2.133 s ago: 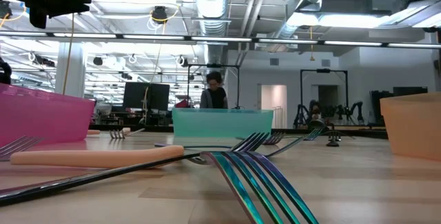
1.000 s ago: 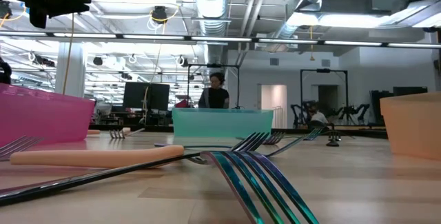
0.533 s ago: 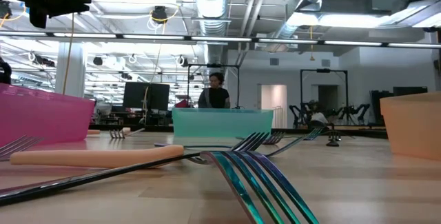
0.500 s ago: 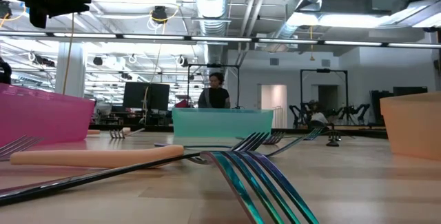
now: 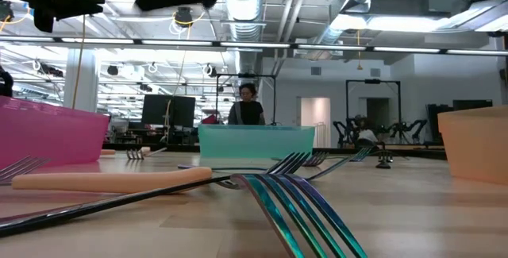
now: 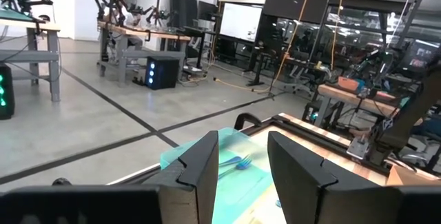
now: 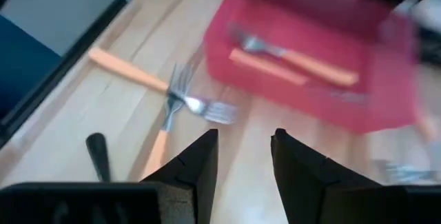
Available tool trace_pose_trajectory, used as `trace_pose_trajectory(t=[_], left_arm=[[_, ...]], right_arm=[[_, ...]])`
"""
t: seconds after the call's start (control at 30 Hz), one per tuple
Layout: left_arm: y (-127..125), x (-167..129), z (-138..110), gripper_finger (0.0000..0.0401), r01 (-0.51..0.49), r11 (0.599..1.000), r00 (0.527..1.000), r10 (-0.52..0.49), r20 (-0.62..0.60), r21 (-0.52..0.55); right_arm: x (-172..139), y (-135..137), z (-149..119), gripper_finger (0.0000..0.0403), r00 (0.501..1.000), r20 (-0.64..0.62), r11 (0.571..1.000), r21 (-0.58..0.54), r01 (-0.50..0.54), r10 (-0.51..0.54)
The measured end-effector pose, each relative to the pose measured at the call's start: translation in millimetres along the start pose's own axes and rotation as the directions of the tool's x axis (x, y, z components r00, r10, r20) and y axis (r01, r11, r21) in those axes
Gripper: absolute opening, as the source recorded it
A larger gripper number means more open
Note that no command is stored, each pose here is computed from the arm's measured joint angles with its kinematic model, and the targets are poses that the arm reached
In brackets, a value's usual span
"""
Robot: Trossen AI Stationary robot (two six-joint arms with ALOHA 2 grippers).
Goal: Sort silverware by color (type)
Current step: Put the orange fork into the red bin
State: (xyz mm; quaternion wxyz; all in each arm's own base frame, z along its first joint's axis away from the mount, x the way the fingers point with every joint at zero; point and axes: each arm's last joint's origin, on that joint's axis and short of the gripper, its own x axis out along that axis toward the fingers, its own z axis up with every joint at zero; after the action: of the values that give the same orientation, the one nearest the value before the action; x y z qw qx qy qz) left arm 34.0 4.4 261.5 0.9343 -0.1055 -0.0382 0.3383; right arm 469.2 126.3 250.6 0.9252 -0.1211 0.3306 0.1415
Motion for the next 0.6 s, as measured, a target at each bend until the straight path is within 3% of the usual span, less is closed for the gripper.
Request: trace_pose_trajectory(t=[0.2,0.43,0.6], left_arm=[[0,0,0,0.0112,0.001,1.000,1.000,-0.001,0.000,-0.007],[0,0,0,0.0112,0.001,1.000,1.000,-0.001,0.000,-0.023],[0,0,0,0.0112,0.000,1.000,1.000,0.000,0.000,-0.024]], right_arm=[[43,17,-19,0.0155,0.996,-0.032,0.995,0.055,-0.082,0.083],[43,14,-24,0.0155,0.973,-0.059,0.970,0.112,-0.215,0.222],[41,9,-25,0.0155,0.922,-0.024,0.918,0.104,-0.382,0.387]])
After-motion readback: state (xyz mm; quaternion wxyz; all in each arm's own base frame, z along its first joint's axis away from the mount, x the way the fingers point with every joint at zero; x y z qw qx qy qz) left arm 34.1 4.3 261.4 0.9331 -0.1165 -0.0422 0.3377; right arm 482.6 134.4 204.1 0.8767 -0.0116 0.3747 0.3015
